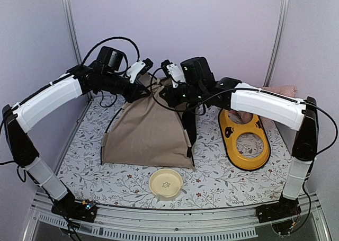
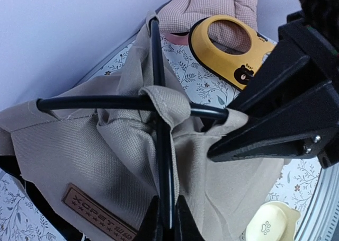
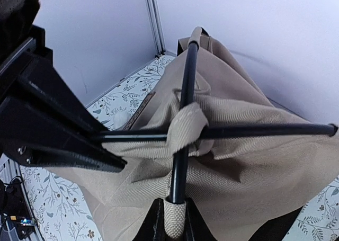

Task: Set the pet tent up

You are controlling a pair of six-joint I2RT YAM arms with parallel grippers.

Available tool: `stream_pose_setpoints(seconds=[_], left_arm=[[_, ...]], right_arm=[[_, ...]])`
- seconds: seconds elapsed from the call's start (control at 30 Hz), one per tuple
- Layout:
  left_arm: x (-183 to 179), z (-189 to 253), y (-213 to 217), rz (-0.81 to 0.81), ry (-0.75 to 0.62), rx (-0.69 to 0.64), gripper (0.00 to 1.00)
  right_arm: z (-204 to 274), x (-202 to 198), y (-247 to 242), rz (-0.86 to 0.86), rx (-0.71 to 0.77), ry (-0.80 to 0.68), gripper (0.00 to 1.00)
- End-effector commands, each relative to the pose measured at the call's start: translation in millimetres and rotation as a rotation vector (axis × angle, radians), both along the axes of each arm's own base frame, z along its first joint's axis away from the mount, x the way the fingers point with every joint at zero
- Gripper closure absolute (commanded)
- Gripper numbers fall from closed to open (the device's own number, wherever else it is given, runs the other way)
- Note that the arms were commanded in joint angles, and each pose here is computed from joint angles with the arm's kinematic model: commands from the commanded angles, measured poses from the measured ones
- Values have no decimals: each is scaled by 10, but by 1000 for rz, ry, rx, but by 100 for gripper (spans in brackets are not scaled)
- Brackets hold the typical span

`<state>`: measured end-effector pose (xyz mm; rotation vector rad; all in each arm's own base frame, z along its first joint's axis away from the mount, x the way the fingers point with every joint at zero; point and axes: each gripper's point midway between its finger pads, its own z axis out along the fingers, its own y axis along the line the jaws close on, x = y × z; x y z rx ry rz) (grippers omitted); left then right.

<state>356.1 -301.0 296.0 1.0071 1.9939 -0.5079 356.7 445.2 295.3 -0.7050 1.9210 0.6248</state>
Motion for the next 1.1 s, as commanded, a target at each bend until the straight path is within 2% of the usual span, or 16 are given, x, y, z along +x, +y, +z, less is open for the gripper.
stream_pose_setpoints(seconds=[0.0,0.07,0.17,0.23,0.33,0.47,0.6,0.77,0.9,1.07], left_arm=[[-69,64,-35,-4,-20,-23,100],[25,121,61,66,-56,-20,100],[159,205,208,169,-103,-23,85],[196,254,246,202,-121,-36,69],[235,319,309,247,-146,-55,57],[331,343,471,327,-160,-64,55],[376,346,550,350,-153,-72,62],[346,363,498,314,-148,-86,64],[344,368,478,304,-145,-91,61],[329,350,445,285,-137,-94,62]], right_arm=[[106,215,52,-1,3,-37,86],[72,193,53,8,-3,-30,85],[-16,162,20,10,-15,-13,80],[-42,118,-11,13,-16,-1,69],[-17,39,-85,18,-10,5,52],[-18,-108,-220,32,-5,20,29],[-22,-303,-347,62,27,42,18],[-105,-410,-451,62,37,67,20],[-180,-422,-489,52,23,88,37],[-188,-380,-484,41,18,85,45]])
